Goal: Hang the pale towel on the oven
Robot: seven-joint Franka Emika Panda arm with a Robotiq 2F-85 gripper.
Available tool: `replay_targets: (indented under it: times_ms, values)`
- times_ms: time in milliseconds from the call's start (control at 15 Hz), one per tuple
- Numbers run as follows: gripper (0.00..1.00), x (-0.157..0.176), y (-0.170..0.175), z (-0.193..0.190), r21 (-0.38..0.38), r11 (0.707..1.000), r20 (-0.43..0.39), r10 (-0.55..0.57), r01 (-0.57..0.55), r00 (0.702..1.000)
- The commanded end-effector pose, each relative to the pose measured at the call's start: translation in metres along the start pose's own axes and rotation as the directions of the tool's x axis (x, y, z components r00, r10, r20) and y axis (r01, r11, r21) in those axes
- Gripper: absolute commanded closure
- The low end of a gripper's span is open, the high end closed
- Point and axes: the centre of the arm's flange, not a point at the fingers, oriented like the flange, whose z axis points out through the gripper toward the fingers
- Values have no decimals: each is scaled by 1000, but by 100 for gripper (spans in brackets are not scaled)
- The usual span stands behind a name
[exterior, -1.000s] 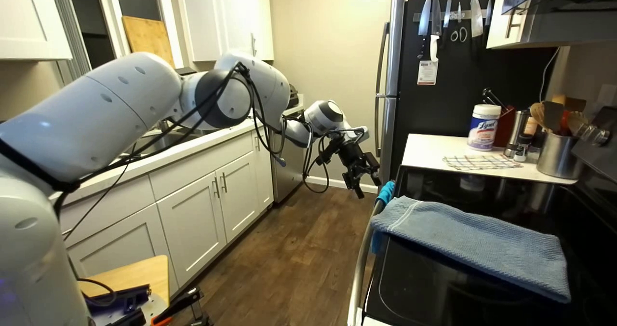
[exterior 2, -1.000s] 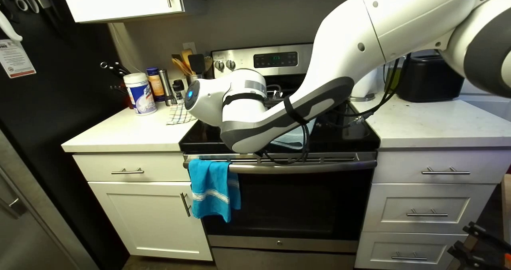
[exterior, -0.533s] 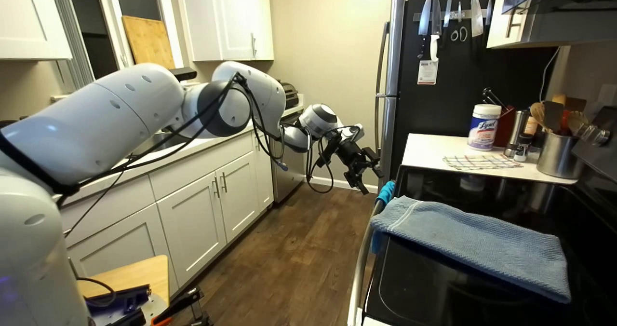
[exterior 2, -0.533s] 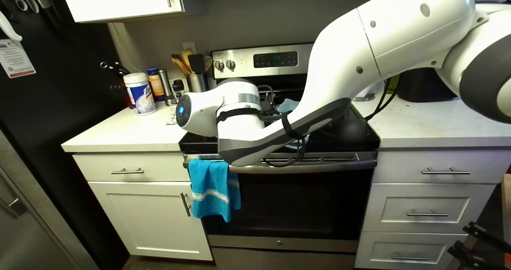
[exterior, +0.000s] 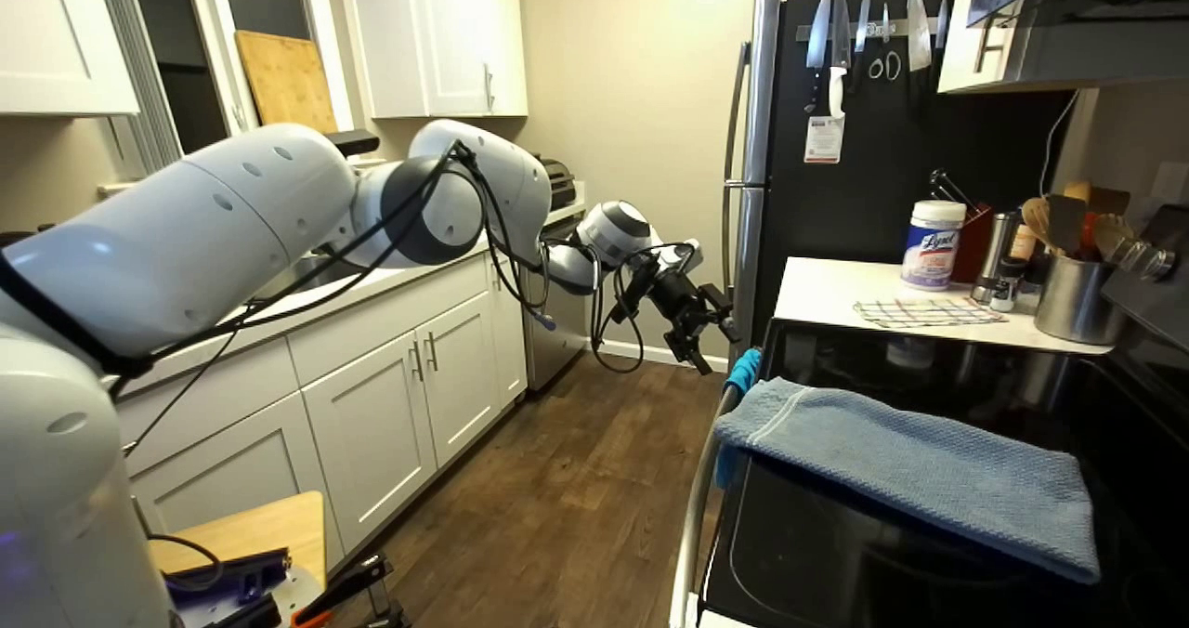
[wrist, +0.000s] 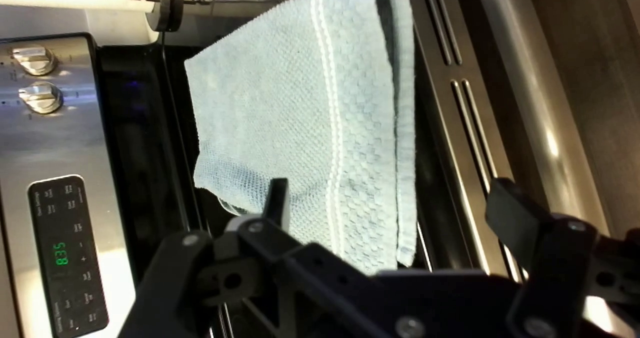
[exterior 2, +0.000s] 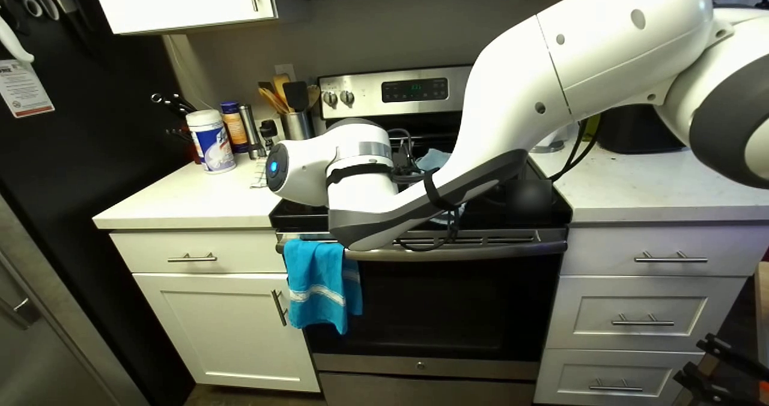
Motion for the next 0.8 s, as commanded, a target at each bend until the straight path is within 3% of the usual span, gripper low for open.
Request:
replay_targets:
  times_ms: [0,733]
  values:
    - [0,14,-5,6,-30,999,-15,9,-9,1000]
    - [0,30,-34,33,-114,993,-157,-61,43,986]
